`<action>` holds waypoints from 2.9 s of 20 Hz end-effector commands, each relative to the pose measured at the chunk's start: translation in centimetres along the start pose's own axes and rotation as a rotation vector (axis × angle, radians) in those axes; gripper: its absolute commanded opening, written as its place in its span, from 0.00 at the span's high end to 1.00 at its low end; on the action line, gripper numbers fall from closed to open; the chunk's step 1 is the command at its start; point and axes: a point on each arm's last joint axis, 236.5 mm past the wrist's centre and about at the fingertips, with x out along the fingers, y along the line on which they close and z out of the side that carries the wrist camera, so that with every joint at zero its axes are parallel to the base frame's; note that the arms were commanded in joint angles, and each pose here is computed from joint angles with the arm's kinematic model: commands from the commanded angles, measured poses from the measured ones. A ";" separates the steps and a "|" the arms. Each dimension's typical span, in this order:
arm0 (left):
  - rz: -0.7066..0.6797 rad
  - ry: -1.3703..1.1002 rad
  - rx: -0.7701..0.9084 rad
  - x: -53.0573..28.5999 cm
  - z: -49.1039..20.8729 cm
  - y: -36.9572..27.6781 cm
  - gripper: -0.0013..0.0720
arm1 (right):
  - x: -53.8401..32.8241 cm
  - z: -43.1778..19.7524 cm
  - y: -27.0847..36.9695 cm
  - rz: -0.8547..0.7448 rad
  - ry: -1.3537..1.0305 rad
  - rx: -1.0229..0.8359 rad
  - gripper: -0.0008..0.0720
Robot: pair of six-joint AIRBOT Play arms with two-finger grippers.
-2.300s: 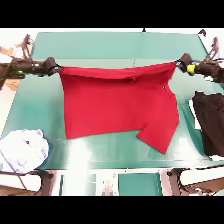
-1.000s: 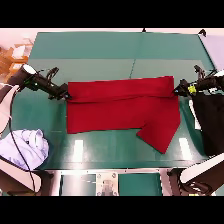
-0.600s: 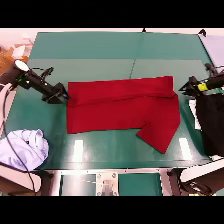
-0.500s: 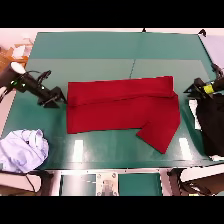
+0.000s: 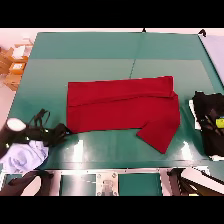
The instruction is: Fold the shirts.
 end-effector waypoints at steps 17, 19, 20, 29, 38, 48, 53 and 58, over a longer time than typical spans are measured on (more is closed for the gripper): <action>-0.163 -0.453 -0.093 4.4 5.9 -6.7 0.95 | 8.5 -12.3 5.7 0.214 0.224 0.037 0.44; -0.167 -0.448 -0.082 4.4 5.8 -6.8 0.95 | 8.4 -13.0 6.2 0.223 0.248 0.022 0.69; -0.164 -0.433 -0.063 4.5 5.4 -6.9 0.95 | 8.2 -13.3 6.4 0.232 0.265 0.002 0.77; 0.001 -0.178 0.112 3.1 3.4 -3.6 0.95 | 4.6 -12.0 3.2 0.024 0.185 0.001 0.97; 0.213 -0.080 0.327 -3.7 4.6 -5.8 0.95 | 1.9 -13.0 4.0 0.026 0.175 -0.023 0.97; 0.200 -0.153 0.445 -4.7 12.9 -12.6 0.95 | -1.7 -3.0 17.4 0.229 0.043 -0.179 0.97; 0.197 -0.149 0.435 -0.8 19.6 -14.8 0.95 | 2.6 2.2 20.8 0.241 0.090 -0.176 0.97; 0.197 -0.119 0.393 4.3 23.6 -14.0 0.95 | 9.5 4.9 21.3 0.216 0.100 -0.139 0.97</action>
